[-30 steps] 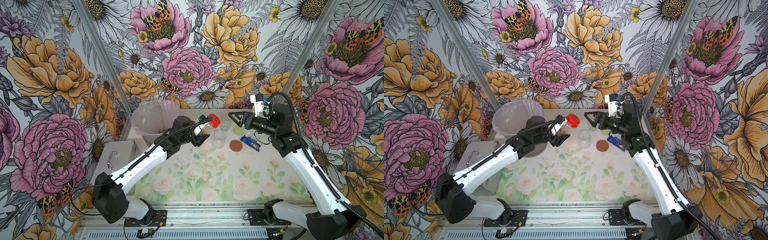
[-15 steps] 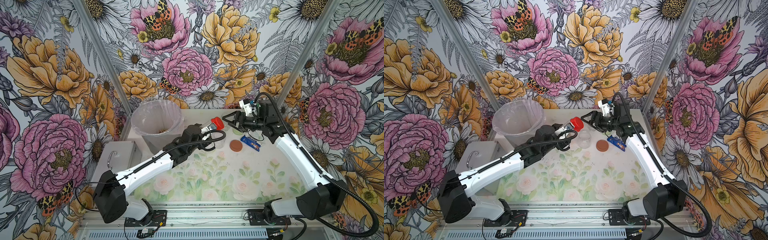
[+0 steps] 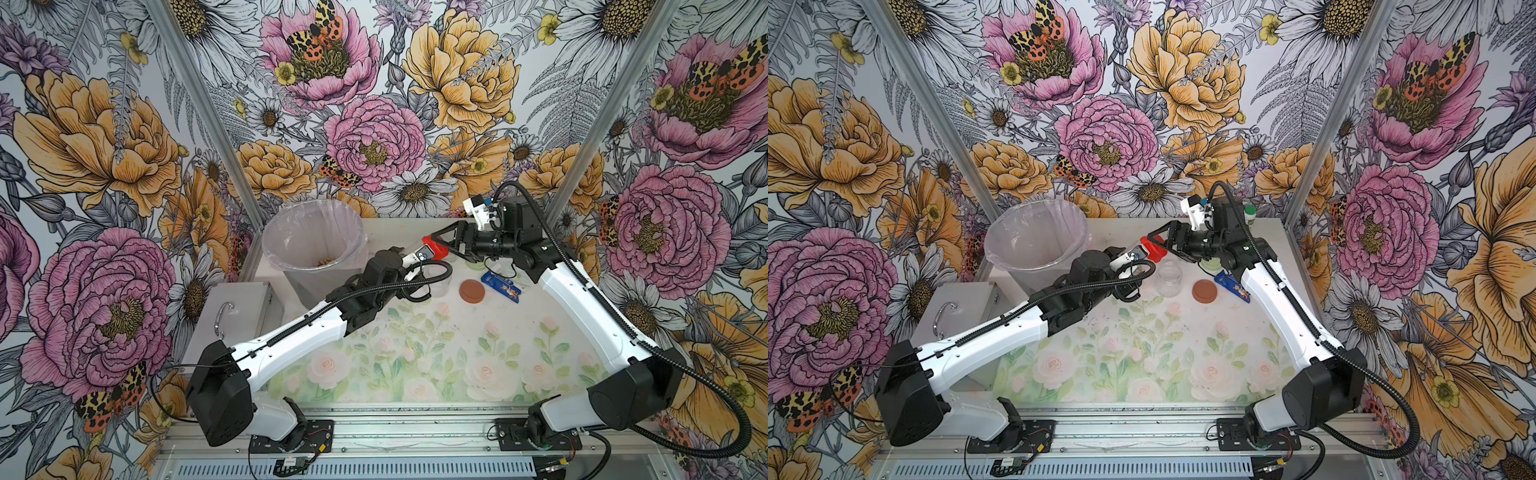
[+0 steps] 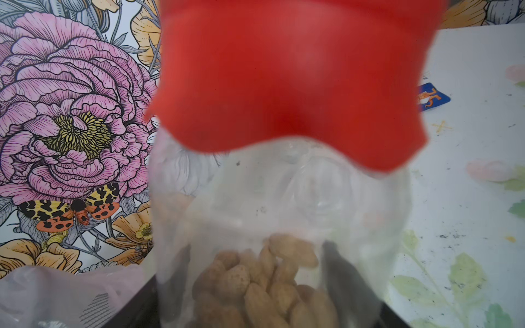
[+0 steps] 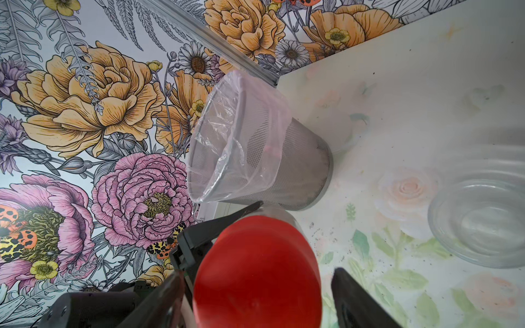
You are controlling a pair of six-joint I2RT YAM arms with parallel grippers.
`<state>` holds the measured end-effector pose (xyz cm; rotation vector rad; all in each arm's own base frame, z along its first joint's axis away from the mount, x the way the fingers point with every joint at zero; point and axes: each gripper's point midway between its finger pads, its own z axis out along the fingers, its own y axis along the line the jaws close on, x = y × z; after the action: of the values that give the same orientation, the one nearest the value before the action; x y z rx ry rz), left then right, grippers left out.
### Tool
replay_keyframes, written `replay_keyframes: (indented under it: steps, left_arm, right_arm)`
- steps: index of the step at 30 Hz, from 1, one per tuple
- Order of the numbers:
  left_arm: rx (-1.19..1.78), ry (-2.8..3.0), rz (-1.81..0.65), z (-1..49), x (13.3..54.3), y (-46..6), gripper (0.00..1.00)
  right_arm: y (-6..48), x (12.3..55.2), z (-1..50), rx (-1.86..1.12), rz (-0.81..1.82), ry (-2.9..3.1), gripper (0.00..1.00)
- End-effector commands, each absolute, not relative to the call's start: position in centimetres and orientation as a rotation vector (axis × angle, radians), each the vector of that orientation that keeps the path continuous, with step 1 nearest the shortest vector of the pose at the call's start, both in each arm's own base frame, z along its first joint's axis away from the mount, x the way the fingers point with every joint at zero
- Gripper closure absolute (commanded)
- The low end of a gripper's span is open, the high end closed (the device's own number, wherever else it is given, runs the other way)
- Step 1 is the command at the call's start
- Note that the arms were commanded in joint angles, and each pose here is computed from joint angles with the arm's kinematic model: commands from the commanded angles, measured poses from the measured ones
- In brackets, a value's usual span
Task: Empty moldy peanuts from jars
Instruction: Unscrew the lid from the jar.
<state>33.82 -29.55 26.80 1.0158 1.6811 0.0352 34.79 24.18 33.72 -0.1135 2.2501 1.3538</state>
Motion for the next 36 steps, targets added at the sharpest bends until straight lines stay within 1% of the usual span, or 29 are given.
replay_keyframes:
  steps: [1, 3, 5, 8, 11, 13, 15, 16, 18, 20, 22, 24, 26, 30, 31, 33, 36]
  left_arm:
    - [0.982, 1.628, 0.036, 28.8, 33.9, -29.7, 0.63]
    - [0.985, 1.626, 0.032, 28.8, 33.8, -29.8, 0.63]
    - [0.985, 1.623, 0.029, 28.9, 33.8, -29.9, 0.63]
    - [0.986, 1.621, 0.024, 29.0, 33.8, -30.1, 0.63]
    - [0.995, 1.614, -0.02, 29.2, 33.4, -30.4, 0.63]
    - [1.013, 1.603, -0.129, 29.7, 32.5, -30.8, 0.63]
    - [1.046, 1.581, -0.324, 30.4, 31.0, -31.4, 0.63]
    - [1.054, 1.563, -0.442, 31.0, 30.1, -31.5, 0.63]
    - [1.102, 1.511, -0.665, 32.1, 28.1, -31.9, 0.63]
    - [1.142, 1.475, -0.827, 32.9, 26.3, -32.0, 0.63]
    - [1.187, 1.447, -0.935, 33.5, 24.8, -32.1, 0.64]
    - [1.226, 1.448, -0.992, 33.6, 23.8, -32.1, 0.65]
    - [1.258, 1.462, -1.021, 33.5, 23.2, -32.2, 0.65]
    - [1.256, 1.48, -1.0, 33.4, 23.3, -31.9, 0.66]
    - [1.254, 1.482, -0.992, 33.3, 23.4, -31.7, 0.66]
    - [1.238, 1.491, -0.967, 33.3, 23.7, -31.4, 0.66]
    - [1.224, 1.505, -0.949, 33.1, 24.0, -31.1, 0.67]
  right_arm:
    - [24.6, 35.1, 34.7, -0.157, 1.319, 2.222, 0.19]
    - [24.8, 35.2, 34.3, -0.159, 1.316, 2.229, 0.2]
    - [24.9, 35.2, 34.0, -0.167, 1.309, 2.235, 0.26]
    - [25.2, 35.1, 33.6, -0.195, 1.299, 2.242, 0.31]
    - [25.1, 34.7, 33.4, -0.271, 1.26, 2.237, 0.48]
    - [25.7, 33.8, 33.3, -0.398, 1.293, 2.208, 0.52]
    - [26.2, 32.8, 33.2, -0.533, 1.326, 2.175, 0.58]
    - [26.3, 32.2, 32.9, -0.609, 1.325, 2.154, 0.59]
    - [26.7, 31.0, 32.5, -0.772, 1.361, 2.084, 0.58]
    - [26.9, 30.0, 31.6, -0.91, 1.371, 2.022, 0.6]
    - [27.1, 28.5, 31.0, -1.053, 1.394, 1.947, 0.59]
    - [26.9, 27.3, 30.3, -1.161, 1.391, 1.893, 0.58]
    - [26.7, 26.7, 29.4, -1.234, 1.365, 1.878, 0.55]
    - [26.5, 26.9, 28.5, -1.256, 1.349, 1.922, 0.57]
    - [26.5, 26.8, 28.5, -1.255, 1.35, 1.929, 0.54]
    - [26.4, 26.8, 28.3, -1.255, 1.332, 1.941, 0.44]
    - [26.2, 26.8, 28.8, -1.256, 1.295, 1.939, 0.37]
